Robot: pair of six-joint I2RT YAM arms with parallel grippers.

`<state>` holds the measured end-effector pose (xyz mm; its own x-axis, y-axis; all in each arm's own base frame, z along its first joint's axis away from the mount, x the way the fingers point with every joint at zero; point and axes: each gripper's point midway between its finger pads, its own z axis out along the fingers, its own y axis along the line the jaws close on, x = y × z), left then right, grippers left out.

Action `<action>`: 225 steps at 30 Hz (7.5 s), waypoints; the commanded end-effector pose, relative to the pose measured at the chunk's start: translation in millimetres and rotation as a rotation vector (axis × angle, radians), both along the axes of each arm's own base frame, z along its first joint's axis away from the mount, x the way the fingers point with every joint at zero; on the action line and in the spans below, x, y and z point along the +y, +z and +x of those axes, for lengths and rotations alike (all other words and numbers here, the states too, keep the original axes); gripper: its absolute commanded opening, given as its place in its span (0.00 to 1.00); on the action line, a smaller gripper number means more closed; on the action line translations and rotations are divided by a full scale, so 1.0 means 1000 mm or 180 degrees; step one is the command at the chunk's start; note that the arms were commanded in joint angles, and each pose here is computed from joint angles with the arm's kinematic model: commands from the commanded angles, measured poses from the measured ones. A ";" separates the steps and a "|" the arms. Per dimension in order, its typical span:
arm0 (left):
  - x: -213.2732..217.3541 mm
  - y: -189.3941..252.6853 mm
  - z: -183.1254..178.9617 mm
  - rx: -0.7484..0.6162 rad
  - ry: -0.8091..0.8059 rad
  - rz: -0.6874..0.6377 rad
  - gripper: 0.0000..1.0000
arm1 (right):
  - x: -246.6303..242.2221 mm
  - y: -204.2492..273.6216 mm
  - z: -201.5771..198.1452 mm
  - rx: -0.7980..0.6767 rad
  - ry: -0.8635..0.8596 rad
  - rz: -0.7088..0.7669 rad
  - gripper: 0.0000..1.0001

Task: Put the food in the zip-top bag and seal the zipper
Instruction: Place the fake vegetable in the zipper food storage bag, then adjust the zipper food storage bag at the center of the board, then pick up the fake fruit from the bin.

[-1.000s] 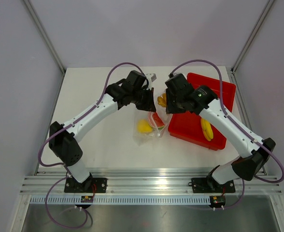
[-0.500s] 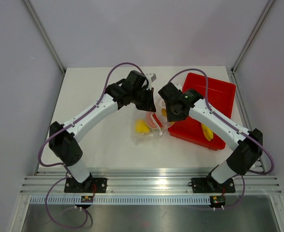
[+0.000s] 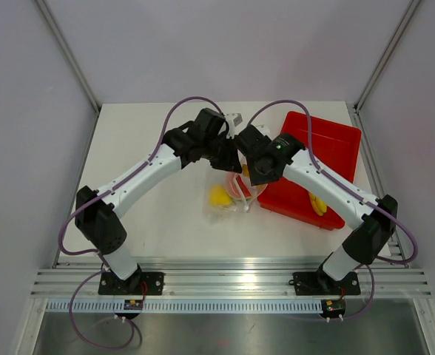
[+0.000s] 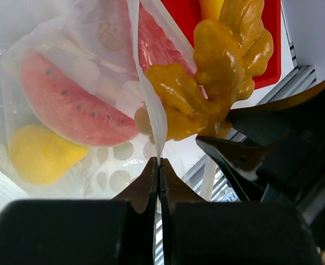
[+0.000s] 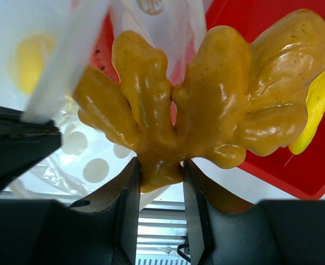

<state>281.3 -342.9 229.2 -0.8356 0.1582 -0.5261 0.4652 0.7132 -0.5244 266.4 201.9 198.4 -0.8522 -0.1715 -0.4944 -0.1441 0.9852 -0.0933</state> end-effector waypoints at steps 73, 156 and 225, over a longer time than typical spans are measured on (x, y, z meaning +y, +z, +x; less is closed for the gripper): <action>-0.015 0.003 -0.004 -0.0042 -0.0119 -0.0278 0.00 | -0.006 0.055 -0.017 -0.0611 -0.0112 0.0529 0.54; 0.012 0.044 0.013 -0.0402 0.0142 -0.0301 0.00 | -0.010 -0.010 0.034 -0.0337 -0.0424 0.1206 0.00; -0.009 -0.004 0.028 -0.0064 0.0112 -0.0038 0.00 | -0.213 -0.095 0.067 -0.0386 -0.2167 0.1028 0.96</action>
